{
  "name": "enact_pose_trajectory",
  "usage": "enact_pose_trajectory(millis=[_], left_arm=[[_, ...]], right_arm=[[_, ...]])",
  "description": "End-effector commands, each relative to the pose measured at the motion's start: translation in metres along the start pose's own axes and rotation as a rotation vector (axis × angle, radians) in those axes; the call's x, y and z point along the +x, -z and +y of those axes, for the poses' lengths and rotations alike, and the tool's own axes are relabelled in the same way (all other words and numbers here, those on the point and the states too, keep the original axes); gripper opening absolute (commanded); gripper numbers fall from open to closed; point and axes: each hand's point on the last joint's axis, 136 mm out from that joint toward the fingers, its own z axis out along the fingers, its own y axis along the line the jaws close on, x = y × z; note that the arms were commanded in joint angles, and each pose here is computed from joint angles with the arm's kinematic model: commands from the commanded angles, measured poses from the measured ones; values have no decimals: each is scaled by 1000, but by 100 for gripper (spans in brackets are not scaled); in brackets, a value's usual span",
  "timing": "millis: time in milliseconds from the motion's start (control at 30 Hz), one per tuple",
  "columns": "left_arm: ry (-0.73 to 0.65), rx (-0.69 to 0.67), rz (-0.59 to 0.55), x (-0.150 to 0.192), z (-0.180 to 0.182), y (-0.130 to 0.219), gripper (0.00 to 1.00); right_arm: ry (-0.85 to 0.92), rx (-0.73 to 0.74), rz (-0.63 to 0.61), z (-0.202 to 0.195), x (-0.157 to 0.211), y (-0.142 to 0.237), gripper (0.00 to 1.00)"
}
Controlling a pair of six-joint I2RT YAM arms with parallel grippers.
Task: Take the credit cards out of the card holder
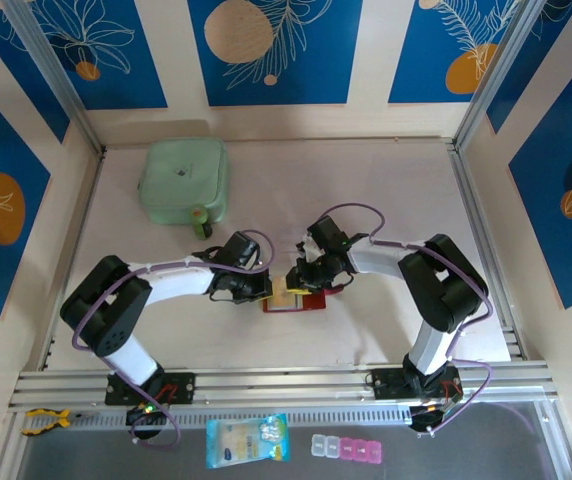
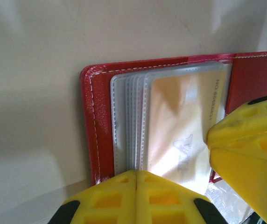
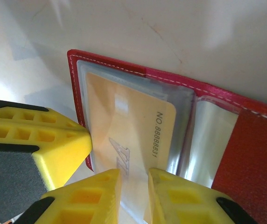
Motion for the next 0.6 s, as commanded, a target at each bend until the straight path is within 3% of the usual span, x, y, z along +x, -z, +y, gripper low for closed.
enact_pose_trajectory(millis=[0,300,567], left_arm=[[34,-42,21,7,16,-2,5],[40,-55,24,10,20,-1,5],[42,-59,26,12,22,-2,5]], right_arm=[[-25,1,35,-5,8,-4,23],[-13,117,-25,-17,4,12,24],[12,115,-47,-10,2,21,26]])
